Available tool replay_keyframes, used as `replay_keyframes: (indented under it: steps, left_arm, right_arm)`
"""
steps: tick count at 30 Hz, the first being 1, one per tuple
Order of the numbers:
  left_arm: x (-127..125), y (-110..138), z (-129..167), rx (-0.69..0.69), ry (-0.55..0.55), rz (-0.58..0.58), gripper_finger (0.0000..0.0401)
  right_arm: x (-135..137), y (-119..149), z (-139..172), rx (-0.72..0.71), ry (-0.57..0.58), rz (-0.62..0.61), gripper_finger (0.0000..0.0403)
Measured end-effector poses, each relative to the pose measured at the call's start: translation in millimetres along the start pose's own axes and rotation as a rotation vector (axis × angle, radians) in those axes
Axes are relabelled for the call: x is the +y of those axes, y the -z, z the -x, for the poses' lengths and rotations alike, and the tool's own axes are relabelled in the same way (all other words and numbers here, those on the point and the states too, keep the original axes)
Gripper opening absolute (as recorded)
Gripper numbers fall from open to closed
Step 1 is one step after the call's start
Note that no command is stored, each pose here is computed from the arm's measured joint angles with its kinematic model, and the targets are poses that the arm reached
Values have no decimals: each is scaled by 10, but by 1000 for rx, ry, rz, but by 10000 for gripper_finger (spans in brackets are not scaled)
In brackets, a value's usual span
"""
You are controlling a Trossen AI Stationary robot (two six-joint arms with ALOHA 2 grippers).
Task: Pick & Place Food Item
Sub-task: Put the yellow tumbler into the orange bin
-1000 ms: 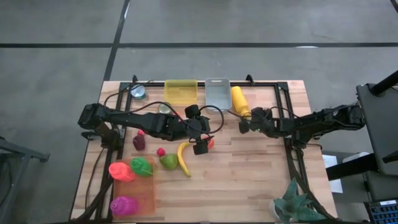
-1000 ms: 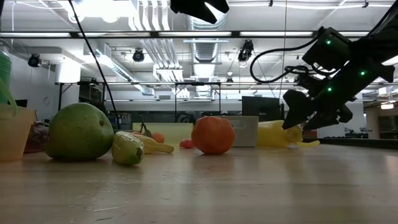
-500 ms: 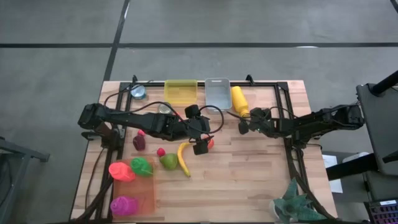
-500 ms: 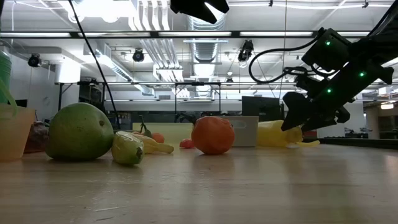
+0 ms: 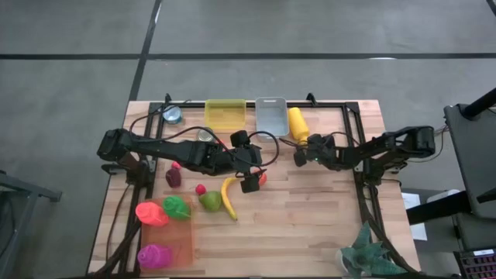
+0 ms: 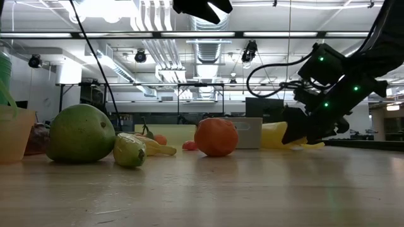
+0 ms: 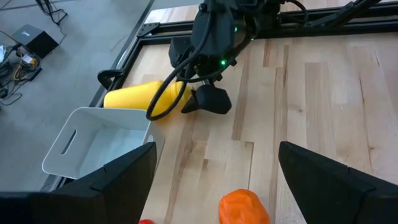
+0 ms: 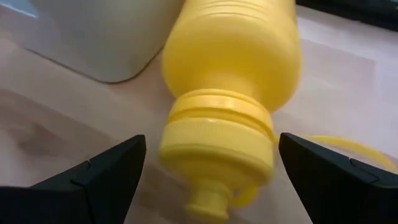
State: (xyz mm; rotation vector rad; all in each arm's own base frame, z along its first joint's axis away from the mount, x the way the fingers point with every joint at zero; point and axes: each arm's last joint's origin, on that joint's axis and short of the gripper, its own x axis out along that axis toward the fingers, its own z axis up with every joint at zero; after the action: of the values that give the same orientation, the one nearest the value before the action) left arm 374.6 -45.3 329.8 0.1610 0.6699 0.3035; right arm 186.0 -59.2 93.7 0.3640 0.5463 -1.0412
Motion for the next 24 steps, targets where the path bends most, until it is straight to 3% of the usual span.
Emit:
replay_keyframes:
  steps: [24]
  left_arm:
    - [0,0,0,0,0,0,342]
  right_arm:
    - [11,-15,1,-28,11,47,354]
